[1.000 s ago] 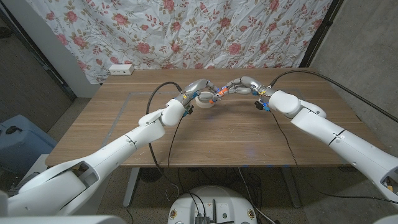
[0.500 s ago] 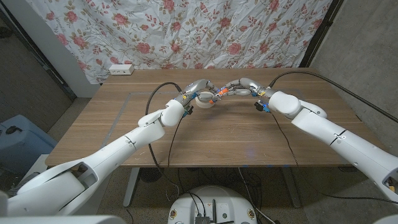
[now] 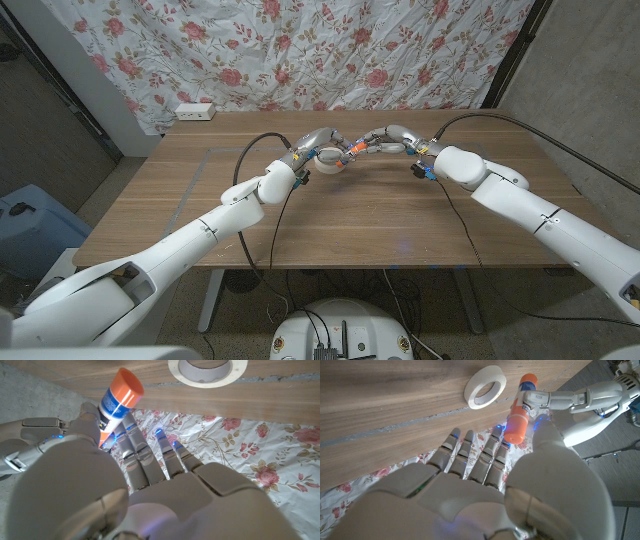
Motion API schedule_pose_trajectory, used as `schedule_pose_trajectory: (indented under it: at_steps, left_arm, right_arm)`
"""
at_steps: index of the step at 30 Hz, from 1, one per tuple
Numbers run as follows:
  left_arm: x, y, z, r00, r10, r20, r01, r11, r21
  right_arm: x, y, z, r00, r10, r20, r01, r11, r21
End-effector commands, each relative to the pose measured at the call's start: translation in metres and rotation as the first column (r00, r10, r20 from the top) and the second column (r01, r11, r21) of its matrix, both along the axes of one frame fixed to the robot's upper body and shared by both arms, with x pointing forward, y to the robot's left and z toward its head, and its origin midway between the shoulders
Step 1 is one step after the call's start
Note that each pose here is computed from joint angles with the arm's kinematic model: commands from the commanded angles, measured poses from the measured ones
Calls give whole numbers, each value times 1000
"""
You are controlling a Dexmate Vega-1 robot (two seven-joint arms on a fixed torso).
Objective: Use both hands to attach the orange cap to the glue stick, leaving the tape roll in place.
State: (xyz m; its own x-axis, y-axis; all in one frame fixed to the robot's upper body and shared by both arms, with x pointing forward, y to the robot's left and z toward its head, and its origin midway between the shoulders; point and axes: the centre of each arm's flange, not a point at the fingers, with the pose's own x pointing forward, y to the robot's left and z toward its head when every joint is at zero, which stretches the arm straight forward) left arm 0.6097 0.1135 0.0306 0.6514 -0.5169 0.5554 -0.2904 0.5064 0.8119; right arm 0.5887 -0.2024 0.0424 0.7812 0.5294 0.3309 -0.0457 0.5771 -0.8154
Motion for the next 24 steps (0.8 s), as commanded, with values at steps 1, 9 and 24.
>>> schedule_pose_trajectory:
  at_steps: [1, 9, 24]
  left_arm:
    - [0, 1, 0, 1000, -2, 1, 2, 1000, 5]
    - [0, 1, 0, 1000, 0, -2, 0, 1000, 10]
    - [2, 3, 2, 1000, 12, 3, -12, 1000, 2]
  right_arm:
    - [-1, -3, 0, 1000, -10, -5, 10, 1000, -3]
    - [-1, -6, 0, 1000, -13, -12, 13, 1000, -8]
    - [5, -11, 3, 999, 27, -24, -28, 999, -19]
